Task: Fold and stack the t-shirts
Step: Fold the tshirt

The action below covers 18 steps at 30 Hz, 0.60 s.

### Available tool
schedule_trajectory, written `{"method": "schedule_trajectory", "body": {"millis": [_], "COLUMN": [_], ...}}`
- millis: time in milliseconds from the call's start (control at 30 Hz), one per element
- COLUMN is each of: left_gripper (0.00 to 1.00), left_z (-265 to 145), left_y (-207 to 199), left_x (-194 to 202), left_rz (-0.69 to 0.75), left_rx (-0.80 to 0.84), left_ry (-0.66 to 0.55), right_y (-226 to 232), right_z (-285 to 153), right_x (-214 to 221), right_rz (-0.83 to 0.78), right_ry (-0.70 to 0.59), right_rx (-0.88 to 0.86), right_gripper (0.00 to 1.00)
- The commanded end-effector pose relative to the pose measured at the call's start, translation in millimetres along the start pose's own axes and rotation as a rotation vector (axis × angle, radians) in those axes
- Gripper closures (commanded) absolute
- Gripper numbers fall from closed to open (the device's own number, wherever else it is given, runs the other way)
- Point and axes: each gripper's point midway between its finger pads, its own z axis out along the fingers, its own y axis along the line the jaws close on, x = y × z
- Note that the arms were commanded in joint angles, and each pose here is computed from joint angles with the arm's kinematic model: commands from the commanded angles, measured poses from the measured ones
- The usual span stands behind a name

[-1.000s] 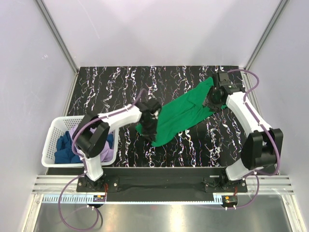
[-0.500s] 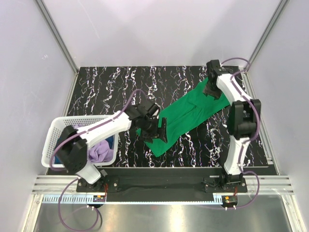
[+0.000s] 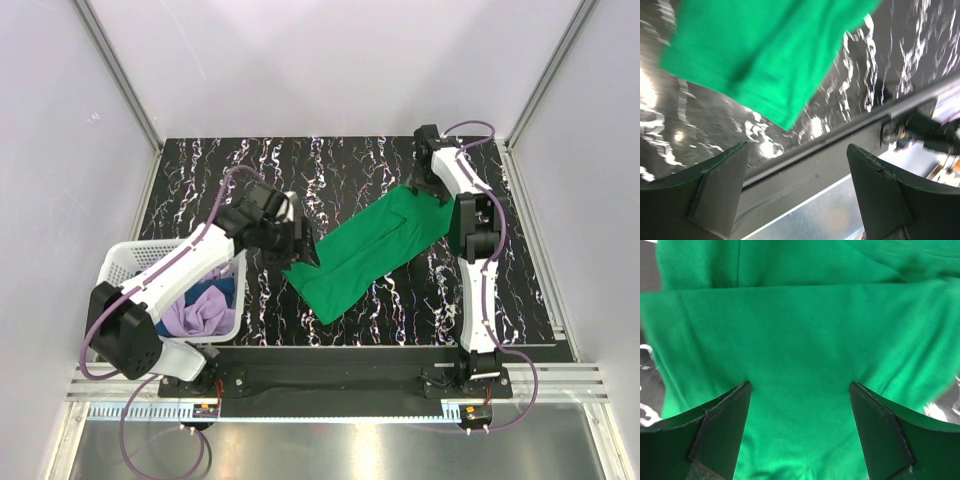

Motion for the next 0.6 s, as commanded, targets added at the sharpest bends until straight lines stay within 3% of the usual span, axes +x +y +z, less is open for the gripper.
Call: {"method": "schedule_trajectory", "body": {"millis": [0, 133, 300, 433, 567], "left_gripper": [0.16, 0.17, 0.17, 0.17, 0.17], "left_z": [-17, -23, -18, -11, -2], "left_y": [7, 19, 24, 20, 18], "left_x": [-18, -31, -37, -41, -49], "left_rz": [0.013, -0.014, -0.029, -0.010, 0.014], "left_rx": [0.043, 0.042, 0.058, 0.086, 0.098], "left_ry": [-0.056, -0.070, -0.062, -0.054, -0.043], "right_y": [19, 49, 119, 170, 208], "right_z": [11, 24, 33, 8, -54], "right_x": [-14, -19, -18, -40, -66], "right_rz": [-0.030, -0.127, -0.336, -0.299, -0.283], "right_ry": [-0.035, -0.059, -0.152, -0.267, -0.367], "right_rx": [-0.067, -0.142, -0.277, -0.465, -0.674], "right_gripper": [0.12, 0.12, 0.11, 0.08, 0.04]}}
